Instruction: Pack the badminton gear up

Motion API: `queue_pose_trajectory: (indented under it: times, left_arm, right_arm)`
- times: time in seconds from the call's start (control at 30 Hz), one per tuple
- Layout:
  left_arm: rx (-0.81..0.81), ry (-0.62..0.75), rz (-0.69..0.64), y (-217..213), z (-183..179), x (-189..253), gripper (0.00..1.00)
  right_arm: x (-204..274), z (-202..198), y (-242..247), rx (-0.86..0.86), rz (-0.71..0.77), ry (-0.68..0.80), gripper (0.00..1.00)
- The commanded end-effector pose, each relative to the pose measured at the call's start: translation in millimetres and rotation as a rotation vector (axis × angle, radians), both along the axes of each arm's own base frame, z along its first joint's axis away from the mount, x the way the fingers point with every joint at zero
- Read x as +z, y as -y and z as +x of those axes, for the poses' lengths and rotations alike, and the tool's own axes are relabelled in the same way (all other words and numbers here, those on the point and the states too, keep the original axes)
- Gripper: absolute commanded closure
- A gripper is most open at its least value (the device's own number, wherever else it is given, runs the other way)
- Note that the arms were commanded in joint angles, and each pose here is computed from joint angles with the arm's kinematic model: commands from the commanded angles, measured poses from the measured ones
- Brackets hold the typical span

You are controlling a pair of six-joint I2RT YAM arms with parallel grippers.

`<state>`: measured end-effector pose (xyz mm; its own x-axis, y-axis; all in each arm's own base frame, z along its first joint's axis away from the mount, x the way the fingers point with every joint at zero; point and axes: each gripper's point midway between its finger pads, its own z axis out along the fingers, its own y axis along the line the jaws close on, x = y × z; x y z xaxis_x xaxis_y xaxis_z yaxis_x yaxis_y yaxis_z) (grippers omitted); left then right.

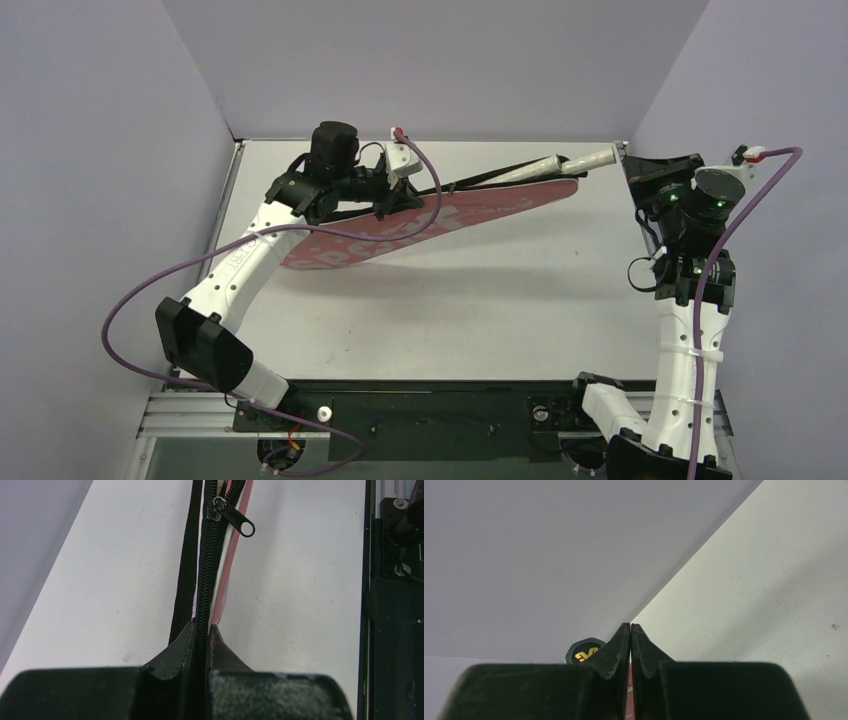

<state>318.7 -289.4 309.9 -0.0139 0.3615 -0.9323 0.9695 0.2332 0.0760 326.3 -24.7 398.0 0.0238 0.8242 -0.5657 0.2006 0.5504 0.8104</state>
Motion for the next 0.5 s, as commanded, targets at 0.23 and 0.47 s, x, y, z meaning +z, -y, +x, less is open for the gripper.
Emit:
queue_pose_trajectory:
  times: [0.23, 0.47]
  left_arm:
    - [-0.025, 0.149, -0.103, 5.8, -0.8, 51.0, 1.00]
    - [-0.026, 0.146, -0.099, 8.0, -0.5, 49.5, 1.00]
  right_arm:
    - [39.8, 3.0, -12.0, 0.058, -0.039, 0.112, 1.00]
    - [37.8, 5.0, -27.6, 0.106, -0.093, 0.098, 1.00]
